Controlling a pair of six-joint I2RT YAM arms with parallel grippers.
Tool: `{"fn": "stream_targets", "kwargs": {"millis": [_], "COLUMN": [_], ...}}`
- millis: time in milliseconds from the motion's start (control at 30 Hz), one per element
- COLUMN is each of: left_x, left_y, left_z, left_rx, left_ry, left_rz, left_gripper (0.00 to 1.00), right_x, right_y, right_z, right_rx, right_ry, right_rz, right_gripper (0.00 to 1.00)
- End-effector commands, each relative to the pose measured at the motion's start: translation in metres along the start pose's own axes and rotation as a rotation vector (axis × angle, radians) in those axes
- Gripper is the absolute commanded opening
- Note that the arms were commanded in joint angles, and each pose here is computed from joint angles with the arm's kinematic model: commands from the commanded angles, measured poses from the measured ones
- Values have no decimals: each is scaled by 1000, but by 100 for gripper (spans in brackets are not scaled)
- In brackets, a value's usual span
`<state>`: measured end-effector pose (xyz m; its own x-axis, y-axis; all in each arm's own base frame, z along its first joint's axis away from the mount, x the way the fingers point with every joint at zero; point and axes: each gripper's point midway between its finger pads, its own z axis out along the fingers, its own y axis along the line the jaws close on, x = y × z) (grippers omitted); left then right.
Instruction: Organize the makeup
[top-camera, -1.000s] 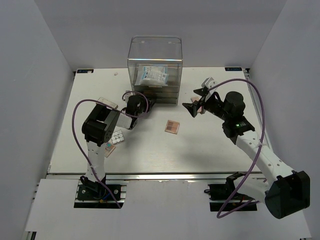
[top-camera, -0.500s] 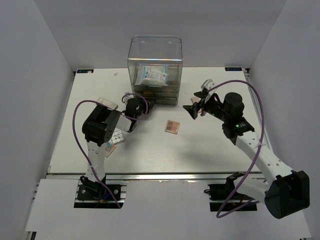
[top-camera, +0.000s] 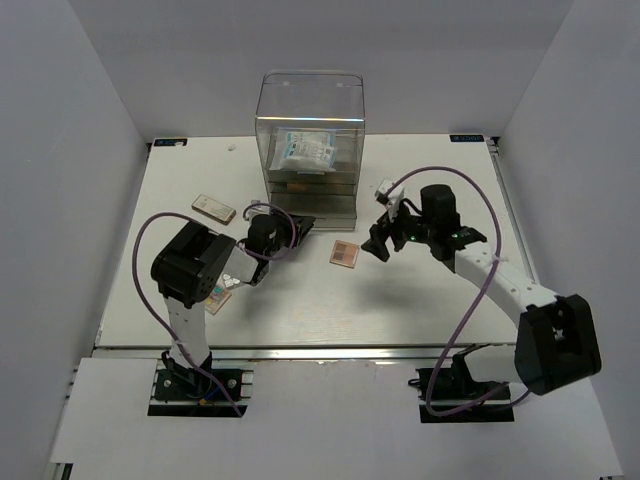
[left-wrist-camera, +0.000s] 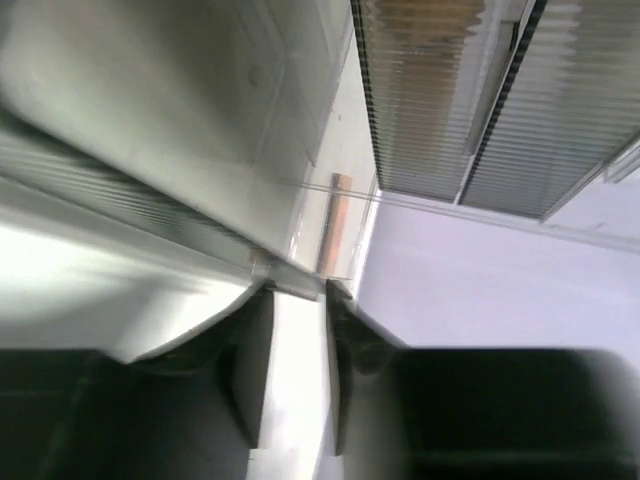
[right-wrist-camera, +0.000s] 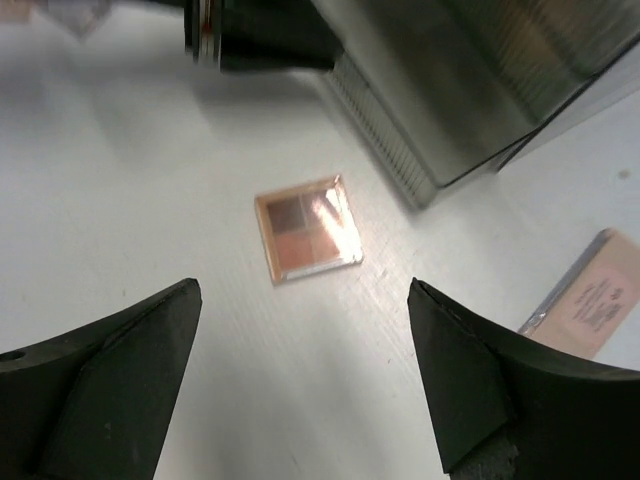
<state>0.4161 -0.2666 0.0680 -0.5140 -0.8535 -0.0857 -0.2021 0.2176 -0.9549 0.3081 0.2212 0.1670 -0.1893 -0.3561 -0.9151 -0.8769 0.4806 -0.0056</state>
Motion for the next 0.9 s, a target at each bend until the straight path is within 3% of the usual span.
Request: {"fn": "stream_targets", "kwargs": {"millis": [0,67,133,433,567,867], "left_x": [6,4,3,-5,-33,-101], "left_y": [-27,-30,-37,-51,-70,-73], "left_z": [-8,-9,-14,-66,-107,-199], "left_rx": [39,29,26,-10,-8,-107], "left_ry": [22,17,16,-21,-137,-417], "left_rz": [40,52,68,195,251,322], "left_gripper": [43,58,67,74,82,98], "right_x": [31,52,60,76,75,79], "right_y": [13,8,2,9,6,-10], "right_z": [8,16,24,67,85,120], "right_rx": [-100,-94,-74,-69,-81,-99], "right_ry": [166,277,334,420,422,466], "right_rz": [-73,-74,-76,-143,-151,-211], "right_gripper": [89,89,89,89,89,89]}}
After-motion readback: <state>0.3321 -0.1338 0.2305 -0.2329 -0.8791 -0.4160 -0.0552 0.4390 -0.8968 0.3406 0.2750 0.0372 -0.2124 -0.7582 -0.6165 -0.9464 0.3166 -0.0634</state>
